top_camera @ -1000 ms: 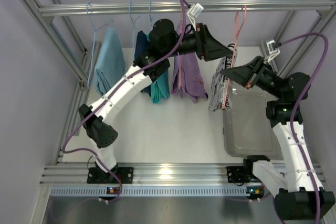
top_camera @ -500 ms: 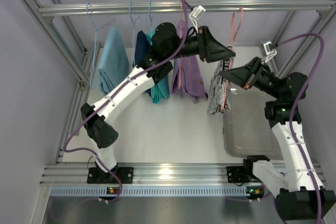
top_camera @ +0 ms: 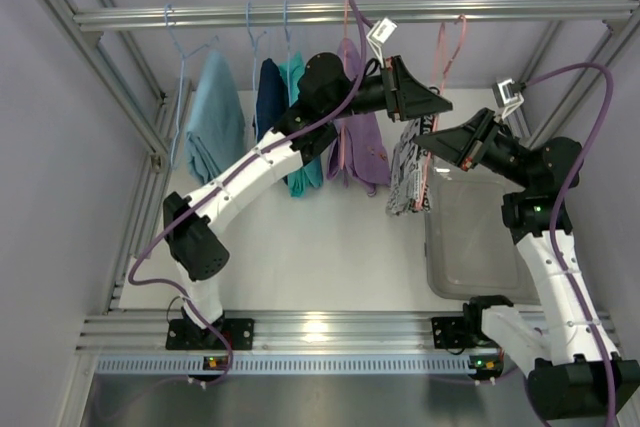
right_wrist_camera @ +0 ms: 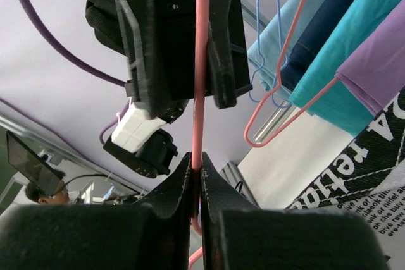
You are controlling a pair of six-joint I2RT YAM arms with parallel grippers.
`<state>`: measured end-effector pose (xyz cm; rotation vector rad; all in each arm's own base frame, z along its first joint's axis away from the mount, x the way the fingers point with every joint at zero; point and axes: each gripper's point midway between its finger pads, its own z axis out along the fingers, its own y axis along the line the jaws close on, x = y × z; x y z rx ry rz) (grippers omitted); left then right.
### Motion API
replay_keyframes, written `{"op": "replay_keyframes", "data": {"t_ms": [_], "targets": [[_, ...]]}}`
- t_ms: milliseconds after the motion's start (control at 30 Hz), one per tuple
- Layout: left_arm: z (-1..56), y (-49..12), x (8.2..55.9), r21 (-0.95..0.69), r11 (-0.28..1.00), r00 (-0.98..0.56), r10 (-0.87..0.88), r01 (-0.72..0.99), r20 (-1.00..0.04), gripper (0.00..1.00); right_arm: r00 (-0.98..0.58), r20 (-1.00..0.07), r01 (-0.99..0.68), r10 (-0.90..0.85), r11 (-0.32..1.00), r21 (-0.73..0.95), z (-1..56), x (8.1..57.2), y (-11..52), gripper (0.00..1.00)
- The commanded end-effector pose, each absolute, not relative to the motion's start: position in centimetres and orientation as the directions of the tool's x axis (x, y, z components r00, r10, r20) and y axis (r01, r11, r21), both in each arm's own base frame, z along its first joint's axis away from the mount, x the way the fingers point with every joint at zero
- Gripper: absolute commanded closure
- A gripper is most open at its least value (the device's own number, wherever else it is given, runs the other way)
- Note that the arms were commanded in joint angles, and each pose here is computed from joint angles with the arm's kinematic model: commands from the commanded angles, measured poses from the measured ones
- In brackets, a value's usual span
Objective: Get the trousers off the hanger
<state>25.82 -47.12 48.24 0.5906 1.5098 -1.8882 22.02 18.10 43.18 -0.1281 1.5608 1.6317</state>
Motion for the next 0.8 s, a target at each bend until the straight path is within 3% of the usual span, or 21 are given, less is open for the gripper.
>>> {"op": "replay_keyframes", "data": {"t_ms": [0, 100, 133, 200, 233, 300, 367, 500, 767], "targets": [[50.5, -46.9, 24.2, -0.634, -0.21, -0.668, -0.229, 0.744, -0.708, 0.73, -0.522, -0.676, -0.725, 0.52, 0.148, 0.673, 45.7, 21.0, 18.1, 1.0], [50.8, -46.7, 24.3, -0.64, -0.197, -0.67, -0.242, 0.742, -0.702, 1.0, -0.517, -0.687, -0.722, 0.511, 0.17, 0.671, 45.1, 21.0, 18.1, 1.0], [50.8, -46.5, 24.4, -0.644, -0.191, -0.671, -0.243, 0.741, -0.701, 1.0, -0.518, -0.689, -0.718, 0.507, 0.18, 0.672, 44.9, 21.0, 18.1, 0.92], [51.3, -46.3, 24.2, -0.636, -0.188, -0.663, -0.25, 0.748, -0.706, 1.0, -0.521, -0.704, -0.697, 0.483, 0.235, 0.678, 43.7, 21.2, 17.9, 0.66], [51.4, -46.1, 24.3, -0.633, -0.184, -0.659, -0.254, 0.752, -0.708, 1.0, -0.504, -0.715, -0.687, 0.485, 0.277, 0.672, 43.8, 21.4, 17.6, 0.38], [52.0, -45.8, 24.1, -0.621, -0.174, -0.644, -0.263, 0.764, -0.718, 1.0, -0.435, -0.785, -0.687, 0.441, 0.402, 0.606, 42.5, 21.7, 16.8, 0.25], [52.4, -45.5, 24.1, -0.616, -0.165, -0.636, -0.267, 0.77, -0.724, 1.0, -0.367, -0.838, -0.607, 0.405, 0.578, 0.545, 40.4, 22.5, 14.7, 0.19], [52.7, -45.4, 24.3, -0.626, -0.151, -0.641, -0.275, 0.765, -0.717, 1.0, -0.171, -0.899, -0.521, 0.404, 0.737, 0.431, 38.9, 20.1, 11.5, 0.01], [53.4, -45.1, 24.5, -0.64, -0.158, -0.655, -0.286, 0.752, -0.7, 1.0, -0.091, -0.996, -0.504, 0.01, 0.862, 0.054, 33.4, 18.6, 9.1, 0.03]]}}
